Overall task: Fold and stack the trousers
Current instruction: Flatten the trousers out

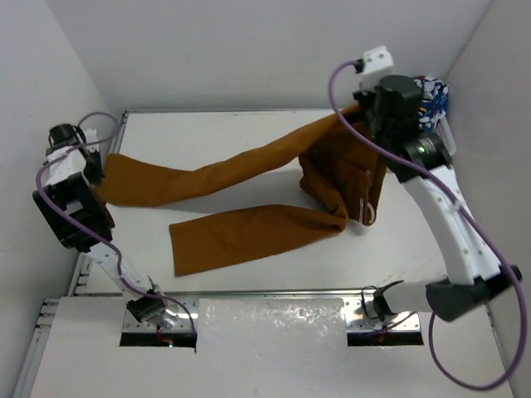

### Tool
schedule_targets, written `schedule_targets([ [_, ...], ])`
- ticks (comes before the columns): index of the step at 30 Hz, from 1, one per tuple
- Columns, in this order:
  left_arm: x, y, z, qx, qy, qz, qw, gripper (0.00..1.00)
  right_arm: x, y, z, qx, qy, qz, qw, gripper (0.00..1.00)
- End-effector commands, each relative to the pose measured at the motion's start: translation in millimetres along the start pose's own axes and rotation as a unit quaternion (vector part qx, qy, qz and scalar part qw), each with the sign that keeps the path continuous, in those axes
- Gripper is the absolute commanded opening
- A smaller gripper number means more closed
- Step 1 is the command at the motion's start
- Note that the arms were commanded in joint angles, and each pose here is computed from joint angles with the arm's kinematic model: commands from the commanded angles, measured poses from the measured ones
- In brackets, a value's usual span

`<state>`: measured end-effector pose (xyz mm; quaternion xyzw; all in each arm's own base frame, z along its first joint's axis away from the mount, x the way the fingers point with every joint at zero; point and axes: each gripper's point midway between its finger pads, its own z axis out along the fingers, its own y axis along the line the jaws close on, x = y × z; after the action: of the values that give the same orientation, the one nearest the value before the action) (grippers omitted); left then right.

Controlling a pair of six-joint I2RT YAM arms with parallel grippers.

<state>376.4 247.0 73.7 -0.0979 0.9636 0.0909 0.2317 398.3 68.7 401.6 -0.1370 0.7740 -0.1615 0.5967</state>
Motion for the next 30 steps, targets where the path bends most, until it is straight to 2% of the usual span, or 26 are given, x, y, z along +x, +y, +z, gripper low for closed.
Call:
schedule_targets([
  [1, -73, 4, -97, -0.009, -0.126, 0.051, 0.991, 0.00, -23, -56, -24, 0.088, -0.071, 0.056, 0.992, 0.00],
  [2, -78, 0, -107, -0.005, -0.134, 0.071, 0.988, 0.00, -36, -83, -46, 0.126, -0.106, 0.075, 0.984, 0.00],
  [3, -88, -1, -121, -0.009, -0.146, 0.082, 0.986, 0.00, -35, -97, -56, 0.155, -0.114, 0.074, 0.979, 0.00],
  [4, -87, -11, -130, -0.001, -0.141, 0.096, 0.985, 0.00, -13, -114, -60, 0.207, -0.087, 0.052, 0.973, 0.00],
  [5, -87, -15, -133, 0.004, -0.139, 0.111, 0.984, 0.00, -17, -130, -79, 0.238, -0.113, 0.069, 0.962, 0.00],
  [6, -84, -23, -135, 0.018, -0.136, 0.123, 0.983, 0.00, -10, -133, -83, 0.246, -0.108, 0.067, 0.961, 0.00],
  [7, -73, -37, -131, 0.038, -0.112, 0.140, 0.983, 0.05, -2, -124, -78, 0.228, -0.106, 0.063, 0.966, 0.00],
  [8, -65, -43, -125, 0.045, -0.097, 0.161, 0.981, 0.18, 3, -118, -80, 0.207, -0.105, 0.059, 0.971, 0.00],
  [9, -45, -58, -112, 0.058, -0.065, 0.180, 0.980, 0.25, 9, -106, -73, 0.182, -0.101, 0.057, 0.976, 0.00],
  [10, -36, -61, -103, 0.055, -0.051, 0.202, 0.977, 0.36, 13, -97, -70, 0.162, -0.098, 0.052, 0.981, 0.00],
  [12, -6, -57, -76, 0.023, -0.010, 0.218, 0.976, 0.48, 26, -94, -62, 0.168, -0.073, 0.044, 0.982, 0.00],
  [14, 8, -47, -59, -0.001, 0.014, 0.196, 0.981, 0.73, 38, -95, -57, 0.183, -0.048, 0.031, 0.981, 0.00],
  [15, 18, -47, -46, 0.014, 0.038, 0.179, 0.983, 0.83, 46, -88, -50, 0.175, -0.035, 0.019, 0.984, 0.00],
  [16, 21, -50, -40, 0.031, 0.045, 0.147, 0.988, 0.99, 49, -82, -46, 0.164, -0.031, 0.018, 0.986, 0.00],
  [17, 16, -65, -35, 0.076, 0.033, 0.123, 0.989, 1.00, 53, -72, -40, 0.141, -0.027, 0.013, 0.990, 0.00],
  [19, 4, -74, -23, 0.101, 0.021, 0.068, 0.992, 1.00, 58, -59, -33, 0.115, -0.022, 0.027, 0.993, 0.00],
  [22, -31, -94, -16, 0.143, -0.040, 0.012, 0.989, 0.96, 61, -40, -24, 0.076, -0.023, 0.045, 0.996, 0.00],
  [26, -69, -115, -3, 0.150, -0.081, 0.001, 0.985, 0.93, 74, -27, -19, 0.057, -0.009, 0.056, 0.997, 0.00],
  [29, -72, -133, 22, 0.151, -0.063, -0.005, 0.986, 0.94, 87, -23, -19, 0.056, 0.002, 0.057, 0.997, 0.00],
  [30, -56, -146, 41, 0.161, -0.024, -0.003, 0.987, 0.94, 92, -21, -19, 0.054, 0.008, 0.053, 0.997, 0.00],
])
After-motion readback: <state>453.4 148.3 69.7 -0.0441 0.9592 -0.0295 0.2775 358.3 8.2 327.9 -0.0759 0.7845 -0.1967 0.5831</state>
